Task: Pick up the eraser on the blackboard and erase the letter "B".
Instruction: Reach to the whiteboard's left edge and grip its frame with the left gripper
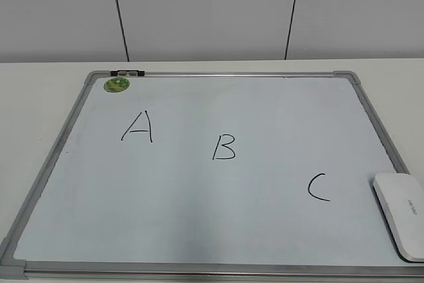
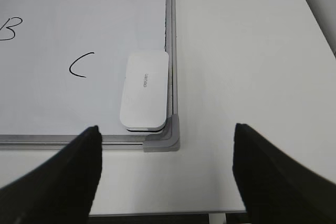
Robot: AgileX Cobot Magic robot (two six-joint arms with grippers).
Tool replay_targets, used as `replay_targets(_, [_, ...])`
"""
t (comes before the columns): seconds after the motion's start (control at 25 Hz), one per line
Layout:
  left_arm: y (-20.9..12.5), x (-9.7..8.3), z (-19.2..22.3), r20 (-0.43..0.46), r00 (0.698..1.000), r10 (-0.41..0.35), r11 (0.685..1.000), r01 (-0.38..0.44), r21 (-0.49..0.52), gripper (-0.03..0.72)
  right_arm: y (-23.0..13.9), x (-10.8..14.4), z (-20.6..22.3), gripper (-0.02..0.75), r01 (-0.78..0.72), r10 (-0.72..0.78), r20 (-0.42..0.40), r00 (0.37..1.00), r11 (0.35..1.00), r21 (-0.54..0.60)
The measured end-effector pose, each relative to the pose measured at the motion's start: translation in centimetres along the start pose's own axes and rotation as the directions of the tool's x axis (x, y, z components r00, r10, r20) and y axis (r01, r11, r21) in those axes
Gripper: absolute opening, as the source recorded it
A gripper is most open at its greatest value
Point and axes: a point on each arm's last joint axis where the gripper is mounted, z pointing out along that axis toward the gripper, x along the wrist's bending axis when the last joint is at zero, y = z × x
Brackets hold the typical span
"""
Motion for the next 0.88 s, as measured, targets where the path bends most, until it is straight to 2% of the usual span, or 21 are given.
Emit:
replay_targets(0.28, [3.0, 0.0, 0.7, 0.000, 1.000, -0.001, 0.995, 0.001, 0.102, 0.236, 0.0, 0.0, 0.0, 0.574, 0.000, 0.000, 0.000, 1.000, 1.000, 0.000])
replay_targets(0.44, [5.4, 0.0, 2.0, -0.008, 0.999, -0.043, 0.982, 0.043, 0.184, 0.244, 0.0, 0.0, 0.0, 0.574, 0.000, 0.000, 0.000, 1.000, 1.000, 0.000])
replay_targets(0.88, [11.2, 0.1, 7.9, -0.026, 0.997, -0.067, 0.914, 0.072, 0.399, 0.249, 0.0, 0.0, 0.0, 0.574, 0.000, 0.000, 0.000, 1.000, 1.000, 0.000])
